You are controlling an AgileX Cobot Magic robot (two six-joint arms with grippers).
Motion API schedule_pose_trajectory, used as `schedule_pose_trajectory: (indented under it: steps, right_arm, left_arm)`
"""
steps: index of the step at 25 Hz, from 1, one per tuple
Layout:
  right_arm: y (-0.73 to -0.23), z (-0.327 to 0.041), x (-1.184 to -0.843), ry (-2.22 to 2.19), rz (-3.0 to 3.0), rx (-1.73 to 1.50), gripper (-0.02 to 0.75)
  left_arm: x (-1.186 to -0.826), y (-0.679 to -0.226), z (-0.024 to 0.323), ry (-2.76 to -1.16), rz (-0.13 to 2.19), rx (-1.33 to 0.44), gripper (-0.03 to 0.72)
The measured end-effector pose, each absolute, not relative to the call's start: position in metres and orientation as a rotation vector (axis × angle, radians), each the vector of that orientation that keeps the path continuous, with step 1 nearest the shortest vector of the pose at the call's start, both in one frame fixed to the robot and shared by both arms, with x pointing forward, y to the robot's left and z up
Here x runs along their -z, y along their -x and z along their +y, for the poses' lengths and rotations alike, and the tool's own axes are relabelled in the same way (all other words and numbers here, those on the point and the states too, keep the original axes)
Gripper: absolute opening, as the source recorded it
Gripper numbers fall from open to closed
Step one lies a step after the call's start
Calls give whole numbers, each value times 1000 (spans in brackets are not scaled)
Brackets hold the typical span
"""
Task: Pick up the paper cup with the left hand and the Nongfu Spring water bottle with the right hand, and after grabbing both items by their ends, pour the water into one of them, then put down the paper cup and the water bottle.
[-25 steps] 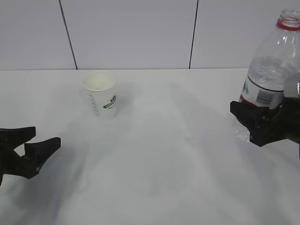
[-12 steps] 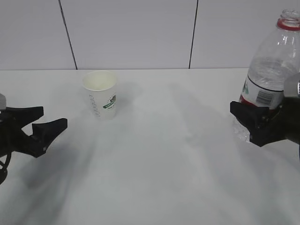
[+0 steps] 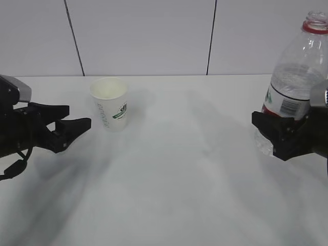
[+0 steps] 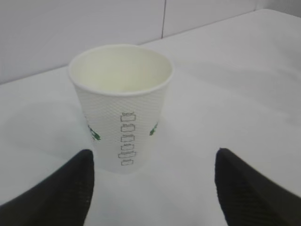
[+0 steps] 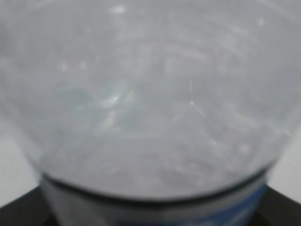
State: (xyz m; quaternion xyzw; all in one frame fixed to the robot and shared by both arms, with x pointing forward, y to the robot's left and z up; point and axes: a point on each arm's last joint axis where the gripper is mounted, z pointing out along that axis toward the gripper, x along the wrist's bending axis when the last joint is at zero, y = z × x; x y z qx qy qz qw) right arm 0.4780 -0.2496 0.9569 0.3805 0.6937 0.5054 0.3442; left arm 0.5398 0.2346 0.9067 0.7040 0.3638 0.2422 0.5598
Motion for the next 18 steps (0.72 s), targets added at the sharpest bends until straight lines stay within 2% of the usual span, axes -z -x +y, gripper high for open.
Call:
schedule_pose_trajectory:
  steps: [7, 12, 18]
  right_arm:
    - [-478, -251, -954, -1008, 1821, -1287, 498]
    - [-478, -251, -954, -1008, 1821, -1286, 498]
    - [-478, -251, -954, -1010, 1823, -1284, 498]
  left_arm:
    - [-883, -559, 230, -1698, 853, -482, 587]
    - [-867, -568, 235, -1655, 971, -495, 587]
    - [-867, -572, 239, -1595, 1039, -530, 574]
